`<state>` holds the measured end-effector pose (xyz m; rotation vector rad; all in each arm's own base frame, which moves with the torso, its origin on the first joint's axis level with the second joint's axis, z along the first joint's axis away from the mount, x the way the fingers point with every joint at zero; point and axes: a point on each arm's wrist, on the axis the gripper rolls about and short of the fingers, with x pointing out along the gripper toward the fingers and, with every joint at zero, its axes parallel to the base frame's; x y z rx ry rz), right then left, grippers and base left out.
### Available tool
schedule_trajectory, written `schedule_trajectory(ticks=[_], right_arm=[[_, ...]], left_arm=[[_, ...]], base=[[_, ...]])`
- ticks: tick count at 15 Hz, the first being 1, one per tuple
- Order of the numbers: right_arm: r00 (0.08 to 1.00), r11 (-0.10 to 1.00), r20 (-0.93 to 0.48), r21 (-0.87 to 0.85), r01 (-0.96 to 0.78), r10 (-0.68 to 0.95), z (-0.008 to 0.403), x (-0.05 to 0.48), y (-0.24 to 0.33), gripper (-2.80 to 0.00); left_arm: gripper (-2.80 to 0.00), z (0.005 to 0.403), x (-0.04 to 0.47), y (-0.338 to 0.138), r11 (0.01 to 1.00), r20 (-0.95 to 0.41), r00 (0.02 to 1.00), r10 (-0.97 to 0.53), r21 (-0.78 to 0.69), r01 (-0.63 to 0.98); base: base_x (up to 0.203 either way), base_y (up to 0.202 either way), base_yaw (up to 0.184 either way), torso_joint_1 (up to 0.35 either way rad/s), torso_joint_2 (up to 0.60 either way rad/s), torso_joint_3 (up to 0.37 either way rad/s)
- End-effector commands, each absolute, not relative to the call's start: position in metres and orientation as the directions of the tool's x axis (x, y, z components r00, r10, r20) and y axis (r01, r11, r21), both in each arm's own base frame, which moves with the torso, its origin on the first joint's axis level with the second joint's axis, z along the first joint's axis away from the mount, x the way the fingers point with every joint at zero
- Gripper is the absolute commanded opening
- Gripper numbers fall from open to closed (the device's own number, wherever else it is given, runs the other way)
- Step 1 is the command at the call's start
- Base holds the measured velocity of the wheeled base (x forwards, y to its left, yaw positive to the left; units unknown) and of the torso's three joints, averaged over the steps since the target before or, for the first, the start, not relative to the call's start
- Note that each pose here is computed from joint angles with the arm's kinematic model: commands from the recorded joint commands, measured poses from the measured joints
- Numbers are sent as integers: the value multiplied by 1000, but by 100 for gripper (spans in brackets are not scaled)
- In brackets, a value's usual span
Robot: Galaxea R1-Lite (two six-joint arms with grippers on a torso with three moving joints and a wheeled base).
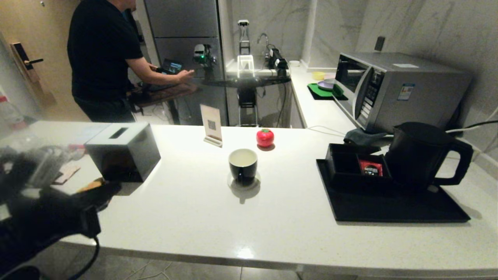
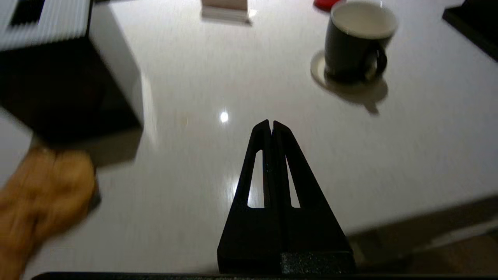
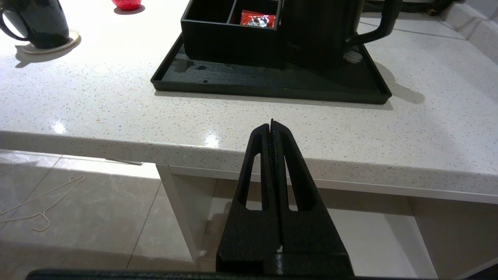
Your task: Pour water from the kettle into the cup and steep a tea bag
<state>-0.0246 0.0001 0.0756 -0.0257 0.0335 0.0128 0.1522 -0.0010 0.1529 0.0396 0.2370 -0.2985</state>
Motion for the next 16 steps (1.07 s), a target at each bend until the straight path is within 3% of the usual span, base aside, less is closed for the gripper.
schedule_trajectory(ticks=[1,7,12,16], right_arm=[[999,1000,-35,-26,-15,14,76,-25,0,-280],[999,1000,-35,-26,-15,14,76,-25,0,-280],[999,1000,-35,-26,-15,14,76,-25,0,-280],[999,1000,-34,-26,-15,14,76,-25,0,-280]], left_arm=[[-280,154,96,-3,962,-155,953,-260,41,269],[-280,98,3,-2,994,-148,985,-91,53,100],[-280,76,-23,0,1000,-2,1000,-17,26,17],[-280,75,-23,0,1000,-5,1000,-12,23,12]], base=[[0,0,0,0,0,0],[0,0,0,0,0,0],[0,0,0,0,0,0],[0,0,0,0,0,0]])
